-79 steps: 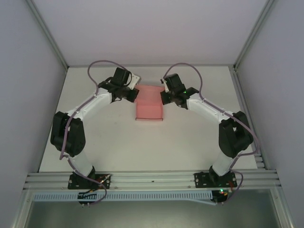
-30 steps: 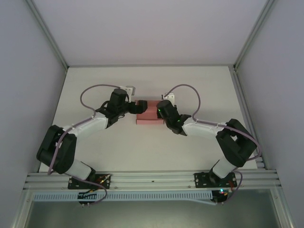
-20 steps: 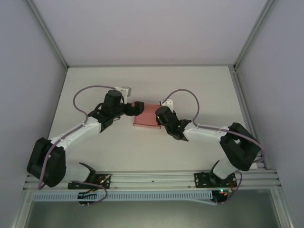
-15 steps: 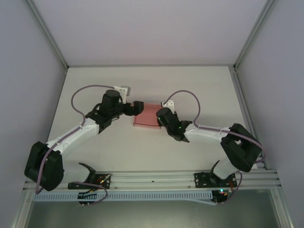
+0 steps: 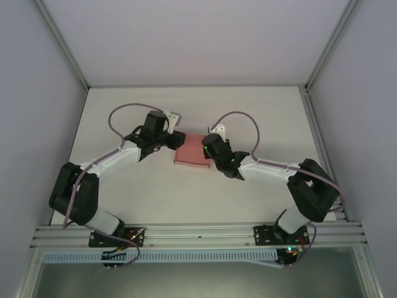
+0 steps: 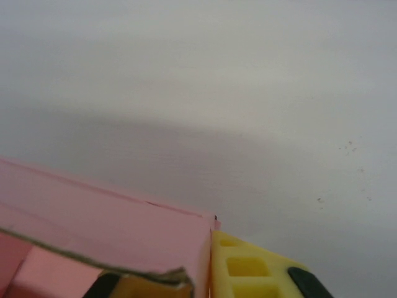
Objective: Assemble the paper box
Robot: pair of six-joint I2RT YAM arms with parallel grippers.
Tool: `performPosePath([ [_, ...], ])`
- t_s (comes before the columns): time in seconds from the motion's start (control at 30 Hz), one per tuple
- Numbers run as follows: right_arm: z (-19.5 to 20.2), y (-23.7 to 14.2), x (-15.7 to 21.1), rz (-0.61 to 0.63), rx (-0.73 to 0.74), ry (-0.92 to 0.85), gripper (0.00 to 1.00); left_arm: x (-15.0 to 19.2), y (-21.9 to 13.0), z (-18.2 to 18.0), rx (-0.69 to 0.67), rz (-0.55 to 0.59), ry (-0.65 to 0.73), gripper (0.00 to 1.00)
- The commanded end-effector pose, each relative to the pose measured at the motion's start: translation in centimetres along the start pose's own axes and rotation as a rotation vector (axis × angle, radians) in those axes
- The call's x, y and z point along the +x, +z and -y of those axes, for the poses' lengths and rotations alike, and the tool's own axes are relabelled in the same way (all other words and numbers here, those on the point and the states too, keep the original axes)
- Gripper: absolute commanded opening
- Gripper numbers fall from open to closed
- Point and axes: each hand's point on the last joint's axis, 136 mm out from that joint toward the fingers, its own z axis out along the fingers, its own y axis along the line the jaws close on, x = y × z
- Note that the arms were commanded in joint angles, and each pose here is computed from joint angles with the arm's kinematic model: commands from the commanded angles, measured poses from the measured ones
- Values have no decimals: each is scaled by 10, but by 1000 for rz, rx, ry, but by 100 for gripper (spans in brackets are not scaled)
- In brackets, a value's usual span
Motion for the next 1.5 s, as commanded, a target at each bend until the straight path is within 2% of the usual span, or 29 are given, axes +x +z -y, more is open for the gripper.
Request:
performPosePath([
  [0.0,-11,2,-10,-13,-76,10,6,-8,2,4,31,-4,6,15],
  [0.17,-32,5,-15,-36,-165,14,2,-21,2,18,105,24,-82,5],
  [0.47,-38,12,-15,-2,-187,149,0,-20,14,33,223,36,-339,0],
  [0.57,-39,8,-16,17,-188,144,0,-22,10,40,264,47,-348,0],
  [0.73,-34,0,-2,47,-162,87,0,6,6,40,253,7,-286,2],
  [0.83,-28,-4,14,38,-161,74,0,24,-2,40,251,-5,-238,13],
  [0.97,-22,-13,29,34,-153,19,0,39,-14,40,247,-22,-207,34],
  [1.07,-22,-21,37,58,-136,-72,0,48,-19,40,241,-46,-211,40],
  [1.13,-24,-26,45,71,-123,-134,0,54,-21,40,240,-66,-221,50],
  [1.2,-27,-30,54,79,-116,-187,0,57,-26,41,244,-75,-233,55],
  [1.27,-28,-33,59,71,-109,-215,0,56,-35,44,250,-73,-240,70],
  [1.33,-27,-36,59,72,-92,-223,0,50,-47,43,237,-53,-245,92],
  [1.37,-27,-38,59,76,-88,-226,0,48,-52,41,220,-45,-249,98],
  [1.47,-29,-43,57,91,-100,-232,0,46,-64,28,129,-42,-285,100],
])
